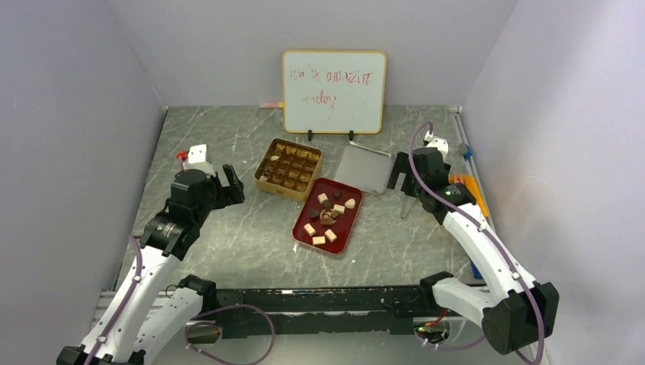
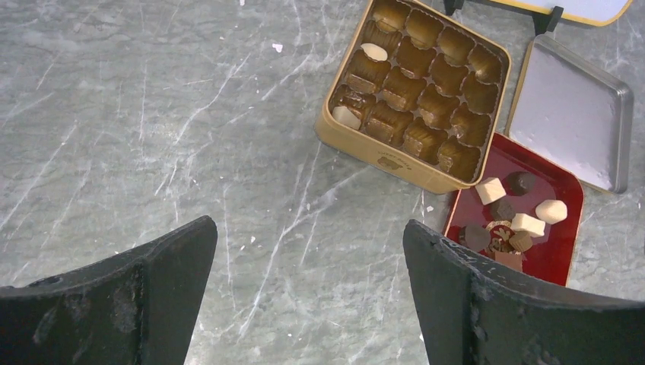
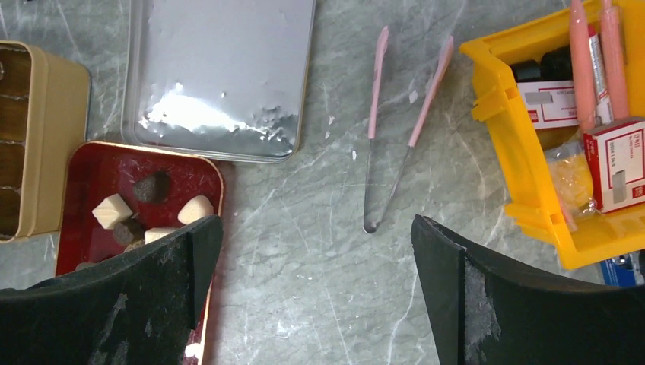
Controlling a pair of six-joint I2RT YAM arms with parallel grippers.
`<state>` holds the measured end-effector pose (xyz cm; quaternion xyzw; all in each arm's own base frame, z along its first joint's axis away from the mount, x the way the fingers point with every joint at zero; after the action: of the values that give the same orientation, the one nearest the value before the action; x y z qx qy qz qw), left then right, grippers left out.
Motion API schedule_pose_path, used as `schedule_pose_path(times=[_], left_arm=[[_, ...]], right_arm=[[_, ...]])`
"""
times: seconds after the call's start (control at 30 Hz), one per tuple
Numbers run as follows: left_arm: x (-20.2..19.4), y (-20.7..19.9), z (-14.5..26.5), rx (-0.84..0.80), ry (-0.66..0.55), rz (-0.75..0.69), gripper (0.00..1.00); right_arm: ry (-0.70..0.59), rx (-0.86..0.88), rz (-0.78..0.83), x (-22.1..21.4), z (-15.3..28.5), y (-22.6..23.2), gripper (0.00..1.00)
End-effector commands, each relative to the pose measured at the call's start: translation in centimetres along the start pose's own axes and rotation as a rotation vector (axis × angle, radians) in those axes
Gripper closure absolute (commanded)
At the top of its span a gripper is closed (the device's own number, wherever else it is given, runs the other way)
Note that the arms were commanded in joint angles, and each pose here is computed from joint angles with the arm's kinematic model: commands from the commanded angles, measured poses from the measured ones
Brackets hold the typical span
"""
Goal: Pack the chocolate
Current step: Pick up the clamp from the center of the board.
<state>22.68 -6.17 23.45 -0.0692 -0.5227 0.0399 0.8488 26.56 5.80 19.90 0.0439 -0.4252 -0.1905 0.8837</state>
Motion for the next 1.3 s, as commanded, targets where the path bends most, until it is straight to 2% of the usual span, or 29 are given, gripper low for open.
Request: schedule_pose_path(times=[0.0, 0.43, 0.57, 0.7, 0.9, 1.03, 1.27], left_arm=[[1.6, -0.2, 0.2, -0.005, -0.055, -0.004, 0.03], [1.8, -0.5, 0.6, -0.038, -0.079, -0.018, 0.03], [1.4, -0.8, 0.1, -0.054, -0.072, -0.003, 0.03], [1.5, -2.5, 0.0, -0.171, -0.072, -0.018, 0.03], [2.0, -2.0, 0.1, -0.136, -0.100, -0.020, 0.03], [2.2, -2.0, 0.3, -0.143, -0.130, -0.012, 0.09], [2.3, -1.4, 0.9, -0.125, -0.192, -0.006, 0.11]], right_arm=[[-0.056, 0.029, 0.034, 1.2, 1.2, 0.1, 0.00], [0.016, 0.080, -0.019, -1.1, 0.0, 0.5, 0.00], [0.046, 0.027, -0.049, -1.6, -0.5, -0.2, 0.00], [0.094, -0.068, -0.016, -2.4, -1.3, -1.4, 0.00], [0.113, -0.158, -0.016, -3.1, -1.8, -2.7, 0.01], [0.120, -0.224, -0.033, -3.8, -2.5, -3.5, 0.03], [0.114, -0.277, -0.111, -4.8, -4.0, -3.9, 0.07]])
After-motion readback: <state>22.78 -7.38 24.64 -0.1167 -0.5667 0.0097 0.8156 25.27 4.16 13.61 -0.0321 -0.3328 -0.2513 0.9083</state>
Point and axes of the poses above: each gripper's point midway between its finger pads, its own z axis back along the fingers, its own y axis along the line the jaws close on, x = y × z, the point moved 4 cm from there along z, back along the fingers, and after that the axes turned 7 degrees about -z, right-handed, at the moved point
